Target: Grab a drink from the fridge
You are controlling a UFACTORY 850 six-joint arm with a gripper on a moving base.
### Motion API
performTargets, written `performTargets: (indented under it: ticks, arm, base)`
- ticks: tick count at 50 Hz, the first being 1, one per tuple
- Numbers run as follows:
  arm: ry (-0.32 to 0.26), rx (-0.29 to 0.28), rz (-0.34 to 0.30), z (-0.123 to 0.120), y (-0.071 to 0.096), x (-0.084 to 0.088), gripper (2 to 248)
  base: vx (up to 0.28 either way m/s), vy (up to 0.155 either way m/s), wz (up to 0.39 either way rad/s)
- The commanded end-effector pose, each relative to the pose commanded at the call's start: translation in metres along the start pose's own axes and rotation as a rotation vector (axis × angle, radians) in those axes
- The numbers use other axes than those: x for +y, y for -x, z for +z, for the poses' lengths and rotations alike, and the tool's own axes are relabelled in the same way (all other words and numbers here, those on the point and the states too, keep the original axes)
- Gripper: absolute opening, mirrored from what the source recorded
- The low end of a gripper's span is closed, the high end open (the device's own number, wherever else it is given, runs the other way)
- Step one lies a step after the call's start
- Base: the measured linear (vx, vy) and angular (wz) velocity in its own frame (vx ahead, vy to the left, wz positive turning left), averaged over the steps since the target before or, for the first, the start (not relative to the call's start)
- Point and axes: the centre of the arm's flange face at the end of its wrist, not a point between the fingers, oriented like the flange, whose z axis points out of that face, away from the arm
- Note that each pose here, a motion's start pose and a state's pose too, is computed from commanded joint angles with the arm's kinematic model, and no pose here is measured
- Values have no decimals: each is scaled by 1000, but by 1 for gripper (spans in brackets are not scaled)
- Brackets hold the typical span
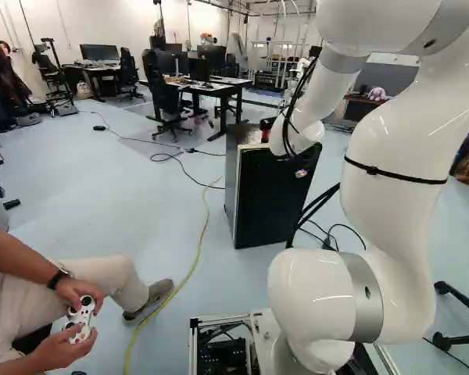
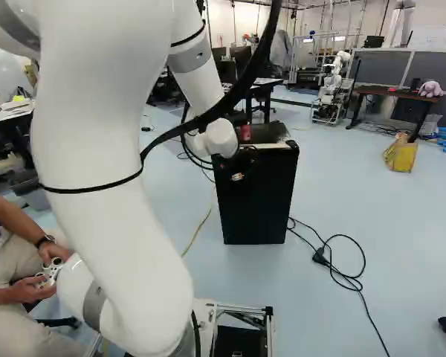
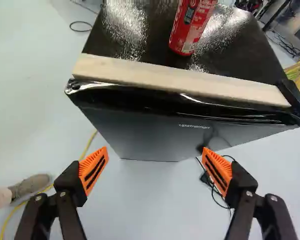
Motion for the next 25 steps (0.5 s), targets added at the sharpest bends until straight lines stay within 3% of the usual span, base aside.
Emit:
performTargets:
  ticks: [25]
  arm:
    - [68, 206, 197, -9, -14, -1, 247]
  base:
    - [0, 0, 0]
